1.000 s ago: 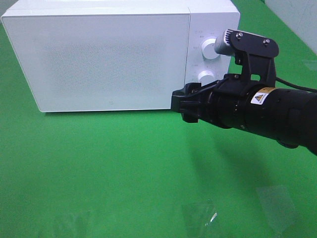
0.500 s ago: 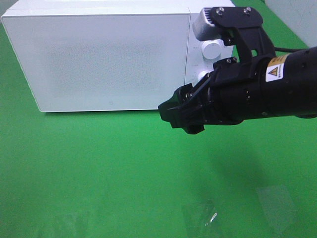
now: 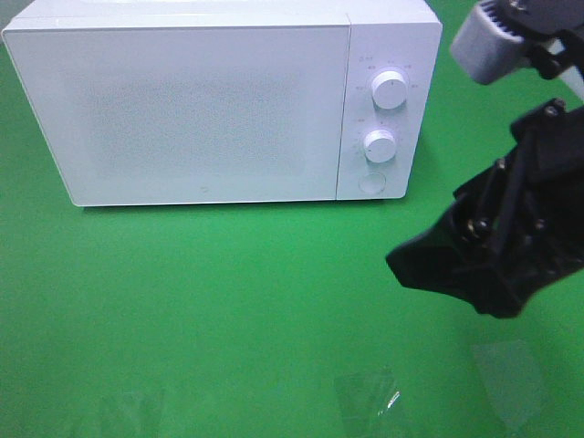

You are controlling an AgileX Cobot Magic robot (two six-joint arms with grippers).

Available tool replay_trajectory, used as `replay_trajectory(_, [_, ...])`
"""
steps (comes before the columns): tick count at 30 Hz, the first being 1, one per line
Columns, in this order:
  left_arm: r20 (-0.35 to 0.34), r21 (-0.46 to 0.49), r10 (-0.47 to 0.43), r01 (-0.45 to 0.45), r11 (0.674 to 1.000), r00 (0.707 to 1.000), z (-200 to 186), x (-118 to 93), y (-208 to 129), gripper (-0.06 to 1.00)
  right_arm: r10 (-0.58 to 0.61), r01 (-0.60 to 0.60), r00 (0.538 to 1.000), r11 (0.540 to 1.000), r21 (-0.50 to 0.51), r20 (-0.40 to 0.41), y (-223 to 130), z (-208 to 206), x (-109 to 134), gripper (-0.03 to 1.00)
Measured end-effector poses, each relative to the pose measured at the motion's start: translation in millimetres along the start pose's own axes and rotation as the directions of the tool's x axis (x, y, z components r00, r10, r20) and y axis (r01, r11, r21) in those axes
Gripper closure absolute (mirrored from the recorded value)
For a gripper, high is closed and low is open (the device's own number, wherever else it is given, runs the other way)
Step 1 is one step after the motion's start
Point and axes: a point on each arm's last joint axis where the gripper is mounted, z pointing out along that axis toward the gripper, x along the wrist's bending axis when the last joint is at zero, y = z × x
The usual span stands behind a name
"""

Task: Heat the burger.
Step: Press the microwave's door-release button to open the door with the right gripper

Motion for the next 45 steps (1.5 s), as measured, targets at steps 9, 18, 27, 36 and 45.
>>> replay_trajectory(9, [0.000,0.000,0.000,0.000,1.000,1.000,0,0,0,-0.05,-0.019,0.020,0.997,1.000,-0.008,0.072,-21,-47,-4,0.17])
replay_trajectory(18, [0.000,0.000,0.000,0.000,1.000,1.000,0,0,0,-0.05,0.140,-0.111,0.960,0.985,-0.129,0.241,-69,-84,-20,0.18])
replay_trajectory(27, [0.000,0.000,0.000,0.000,1.000,1.000,0,0,0,-0.05,0.365,-0.233,0.837,0.912,-0.338,0.407,-108,-119,-20,0.20])
replay_trajectory(36, [0.000,0.000,0.000,0.000,1.000,1.000,0,0,0,-0.05,0.484,-0.237,0.719,0.845,-0.479,0.499,-138,-129,-6,0.20])
replay_trajectory(45, [0.000,0.000,0.000,0.000,1.000,1.000,0,0,0,-0.05,0.531,-0.227,0.665,0.814,-0.535,0.525,-148,-134,4,0.20])
